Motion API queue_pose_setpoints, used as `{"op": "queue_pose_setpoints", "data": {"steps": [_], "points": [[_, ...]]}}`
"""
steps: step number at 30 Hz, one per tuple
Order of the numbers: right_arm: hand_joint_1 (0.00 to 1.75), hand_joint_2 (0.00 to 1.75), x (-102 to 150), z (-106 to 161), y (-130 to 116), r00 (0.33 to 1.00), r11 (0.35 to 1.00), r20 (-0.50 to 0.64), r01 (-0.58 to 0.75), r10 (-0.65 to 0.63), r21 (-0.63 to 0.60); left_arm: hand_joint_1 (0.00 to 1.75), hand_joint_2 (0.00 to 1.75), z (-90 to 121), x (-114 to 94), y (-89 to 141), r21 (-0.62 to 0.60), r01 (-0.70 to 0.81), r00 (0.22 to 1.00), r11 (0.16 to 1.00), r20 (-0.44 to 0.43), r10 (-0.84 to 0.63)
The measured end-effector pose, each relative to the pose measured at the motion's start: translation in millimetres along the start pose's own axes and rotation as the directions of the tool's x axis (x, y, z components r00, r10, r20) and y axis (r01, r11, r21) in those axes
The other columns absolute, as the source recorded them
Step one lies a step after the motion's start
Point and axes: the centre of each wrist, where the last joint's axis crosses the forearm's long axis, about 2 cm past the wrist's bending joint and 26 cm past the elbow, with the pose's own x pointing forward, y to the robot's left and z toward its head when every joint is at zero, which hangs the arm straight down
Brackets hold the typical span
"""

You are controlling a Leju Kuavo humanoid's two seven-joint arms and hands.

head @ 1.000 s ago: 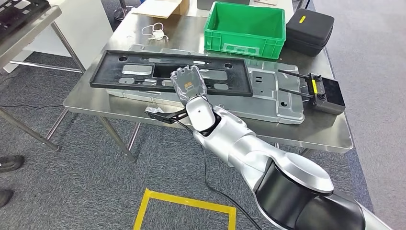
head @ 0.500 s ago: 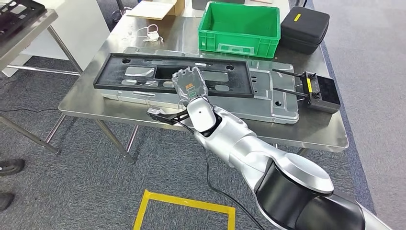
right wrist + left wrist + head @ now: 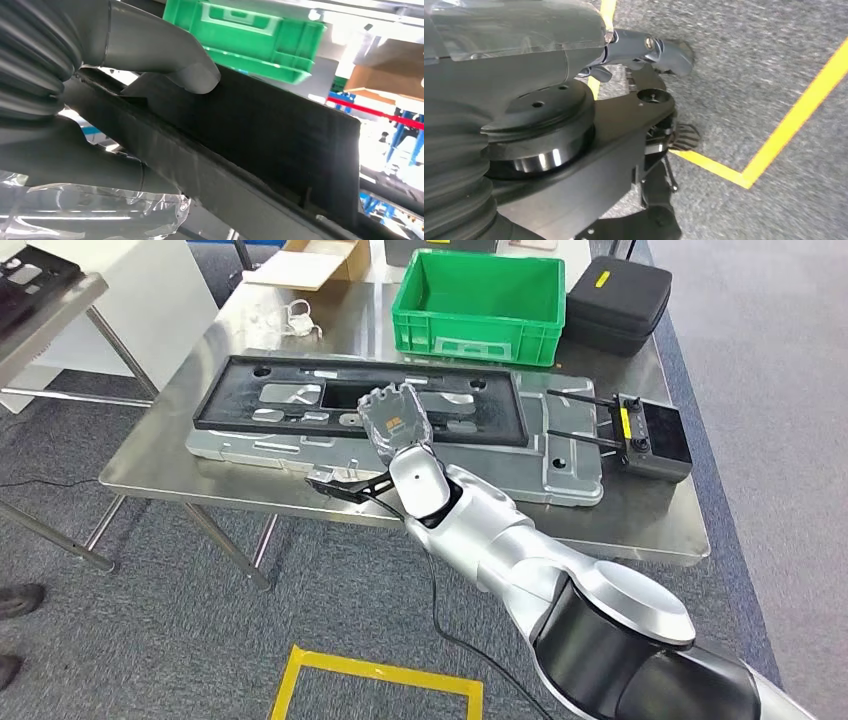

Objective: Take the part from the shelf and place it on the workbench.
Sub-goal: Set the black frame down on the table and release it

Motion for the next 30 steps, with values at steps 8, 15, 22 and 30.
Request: {"op": "queue_pose_setpoints", "data": {"steps": [8,15,22,30], "points": [[1.75,1.75,3.0,0.9,0.5,1.000,1.000,0.001,0.004,-0.004,0.002,0.00,1.75,0.6,-1.5,1.6,0.058,0.026,1.000,0.998,-0.006,-0.026],[1.75,1.75,2.1,0.2,-0.1,1.000,1.000,-0.001,-0.003,0.003,0.002,0.00,1.75,0.2,-1.3,-0.5,0.057,0.033,0.999,0.998,-0.007,-0.033],[1.75,1.75,1.7,0.3,0.7,1.000,1.000,-0.005,-0.010,0.010,0.025,0.00,1.75,0.1,-1.7,-2.0,0.046,0.031,1.000,0.998,-0.003,-0.030],[1.75,1.75,6.4,3.2,4.8,1.000,0.993,-0.011,0.011,-0.010,0.118,0.00,1.75,0.0,-1.7,-2.9,0.034,0.028,1.000,0.999,0.004,-0.028]]}}
